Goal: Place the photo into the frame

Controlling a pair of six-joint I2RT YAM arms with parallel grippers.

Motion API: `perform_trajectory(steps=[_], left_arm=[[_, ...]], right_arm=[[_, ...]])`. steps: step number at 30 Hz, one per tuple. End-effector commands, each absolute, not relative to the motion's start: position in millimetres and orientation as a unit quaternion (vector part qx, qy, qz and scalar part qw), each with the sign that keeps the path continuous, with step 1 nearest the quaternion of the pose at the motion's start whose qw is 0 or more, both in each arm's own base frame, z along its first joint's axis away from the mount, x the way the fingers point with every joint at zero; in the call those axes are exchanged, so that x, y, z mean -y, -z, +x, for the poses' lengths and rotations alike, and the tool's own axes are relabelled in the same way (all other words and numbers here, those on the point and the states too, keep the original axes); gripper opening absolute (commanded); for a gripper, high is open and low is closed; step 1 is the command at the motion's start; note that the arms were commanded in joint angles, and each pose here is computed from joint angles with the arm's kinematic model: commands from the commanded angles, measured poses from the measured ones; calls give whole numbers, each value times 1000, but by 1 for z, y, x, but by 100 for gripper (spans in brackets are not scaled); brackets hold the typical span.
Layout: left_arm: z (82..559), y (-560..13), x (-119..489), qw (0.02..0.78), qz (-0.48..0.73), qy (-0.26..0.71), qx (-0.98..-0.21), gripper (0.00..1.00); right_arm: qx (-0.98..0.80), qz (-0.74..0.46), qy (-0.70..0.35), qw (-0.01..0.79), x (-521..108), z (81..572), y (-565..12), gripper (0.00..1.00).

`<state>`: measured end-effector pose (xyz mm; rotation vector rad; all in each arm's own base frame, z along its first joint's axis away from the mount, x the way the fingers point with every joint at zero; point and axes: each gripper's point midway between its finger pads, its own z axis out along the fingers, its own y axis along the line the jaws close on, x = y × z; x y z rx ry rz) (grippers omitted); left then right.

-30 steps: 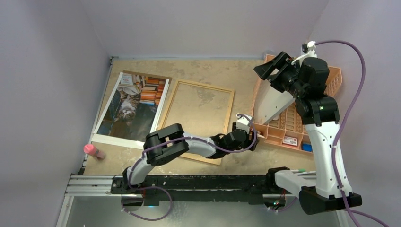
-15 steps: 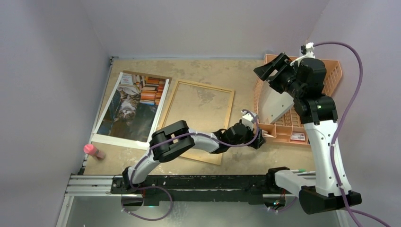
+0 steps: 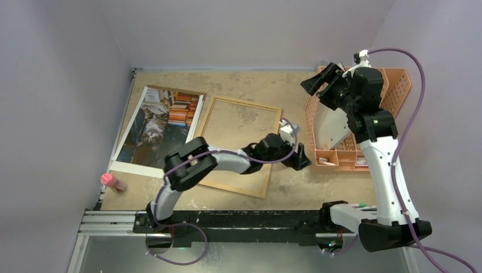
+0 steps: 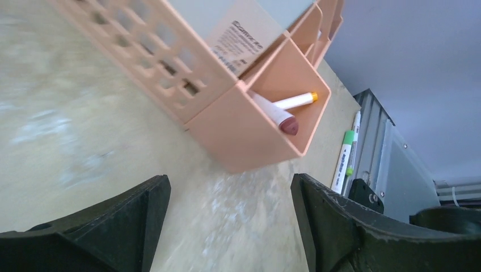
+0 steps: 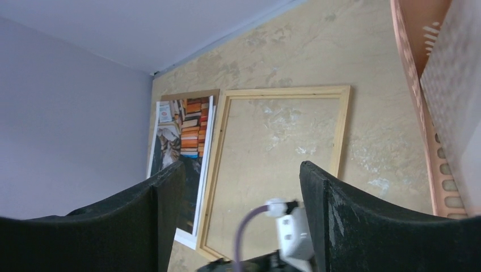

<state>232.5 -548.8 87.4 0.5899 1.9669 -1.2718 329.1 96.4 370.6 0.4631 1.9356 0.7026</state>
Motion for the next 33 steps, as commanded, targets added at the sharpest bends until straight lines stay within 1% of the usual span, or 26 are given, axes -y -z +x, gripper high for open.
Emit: perform_trajectory(steps=[1, 5, 10, 15, 18, 22, 26, 28, 31, 33], left_arm=[[255, -165, 495, 434, 225, 462, -740, 83], [274, -176, 430, 466, 192, 364, -784, 84], [306, -186, 330, 493, 108, 240, -829, 84], [309, -191, 232, 506, 19, 130, -853, 84], [304, -190, 194, 515, -14, 91, -852, 87], [301, -190, 166, 523, -47, 69, -848, 91], [305, -188, 157, 529, -62, 74, -843, 93], [308, -185, 154, 527, -69, 68, -844, 93], [315, -178, 148, 523, -83, 58, -846, 93], [321, -175, 148, 520, -88, 61, -848, 93]], right_arm=[[-795, 124, -301, 512, -109, 346, -372, 75], [-797, 106, -328, 496, -135, 360, -354, 72], [-807, 84, -355, 464, -201, 372, -330, 69], [-847, 75, -346, 396, -249, 375, -268, 67], [-880, 57, -331, 335, -271, 364, -215, 67], [-915, 40, -307, 259, -282, 338, -146, 67], [-942, 38, -265, 204, -272, 314, -89, 67], [-948, 40, -247, 194, -265, 308, -73, 68], [-954, 47, -229, 187, -256, 301, -56, 73], [-957, 47, -228, 174, -254, 293, -46, 73]])
